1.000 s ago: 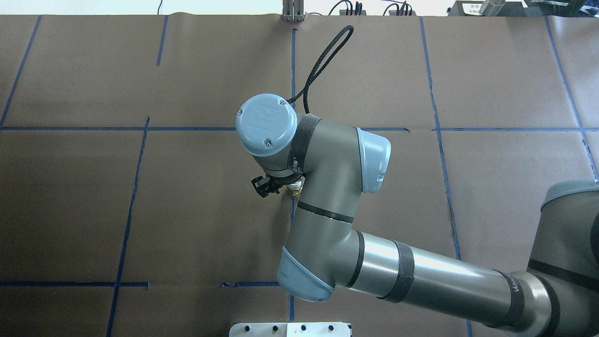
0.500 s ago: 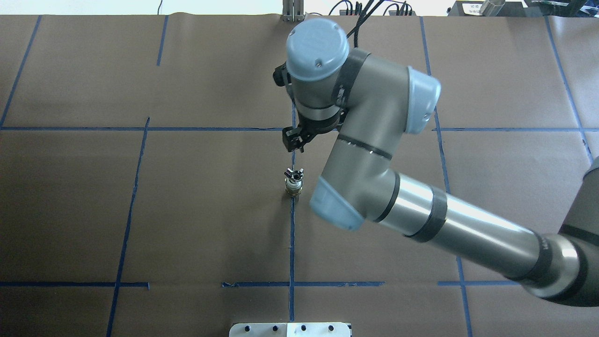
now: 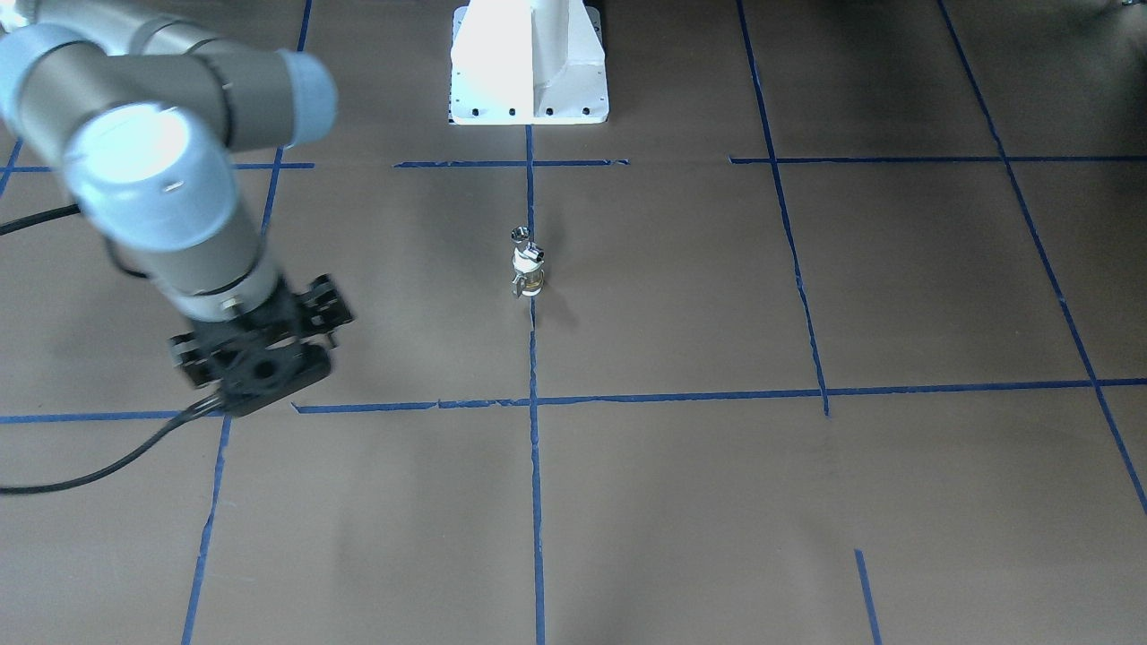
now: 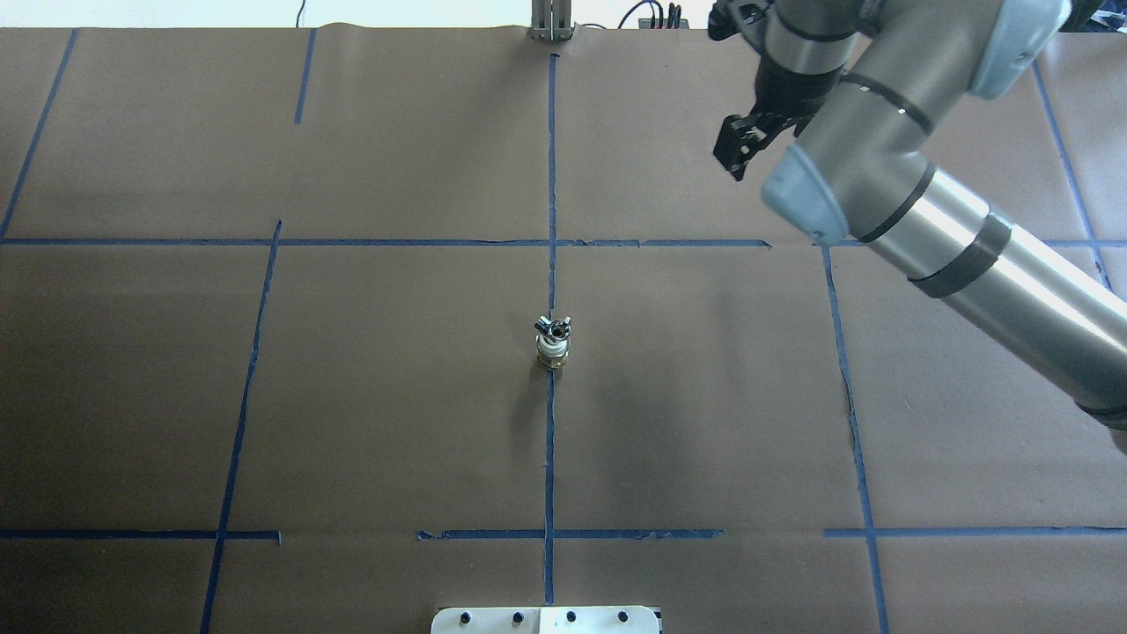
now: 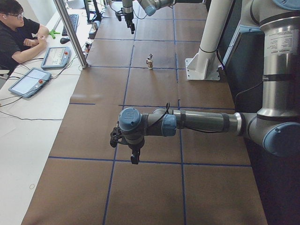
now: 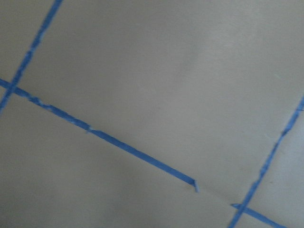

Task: Assemble PPR valve and pipe with both arms

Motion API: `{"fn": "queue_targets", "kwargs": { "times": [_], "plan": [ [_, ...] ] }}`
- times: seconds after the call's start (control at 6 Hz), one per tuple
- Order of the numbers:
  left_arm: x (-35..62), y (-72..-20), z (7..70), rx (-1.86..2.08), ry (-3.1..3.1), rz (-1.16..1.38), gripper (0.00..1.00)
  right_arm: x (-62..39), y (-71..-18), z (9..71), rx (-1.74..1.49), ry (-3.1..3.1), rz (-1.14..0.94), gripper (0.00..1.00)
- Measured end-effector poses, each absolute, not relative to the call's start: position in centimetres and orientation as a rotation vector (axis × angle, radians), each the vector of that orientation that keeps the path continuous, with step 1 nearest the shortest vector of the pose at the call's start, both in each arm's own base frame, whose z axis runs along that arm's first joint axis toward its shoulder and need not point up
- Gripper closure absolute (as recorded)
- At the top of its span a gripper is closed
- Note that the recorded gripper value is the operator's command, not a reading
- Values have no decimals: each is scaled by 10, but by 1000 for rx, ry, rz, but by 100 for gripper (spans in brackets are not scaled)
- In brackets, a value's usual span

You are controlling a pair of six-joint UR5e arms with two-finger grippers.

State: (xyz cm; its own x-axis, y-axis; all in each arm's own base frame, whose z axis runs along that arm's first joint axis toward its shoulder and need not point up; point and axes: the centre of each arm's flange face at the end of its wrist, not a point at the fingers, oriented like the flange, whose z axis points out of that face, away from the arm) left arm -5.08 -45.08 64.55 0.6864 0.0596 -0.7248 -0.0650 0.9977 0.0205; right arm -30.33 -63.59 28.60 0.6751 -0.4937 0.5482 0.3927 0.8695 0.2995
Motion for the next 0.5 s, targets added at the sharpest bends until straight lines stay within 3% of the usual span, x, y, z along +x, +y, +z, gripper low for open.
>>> {"fn": "queue_targets", "kwargs": {
  "times": [0.33,0.5],
  "plan": [
    [-52,-446,652,-19,806,65,0,-155,-652,409,135,-706,-548,0],
    [-52,-446,649,-12,805,68,0,-78,-635,472,115,-736,-510,0]
  ]
}}
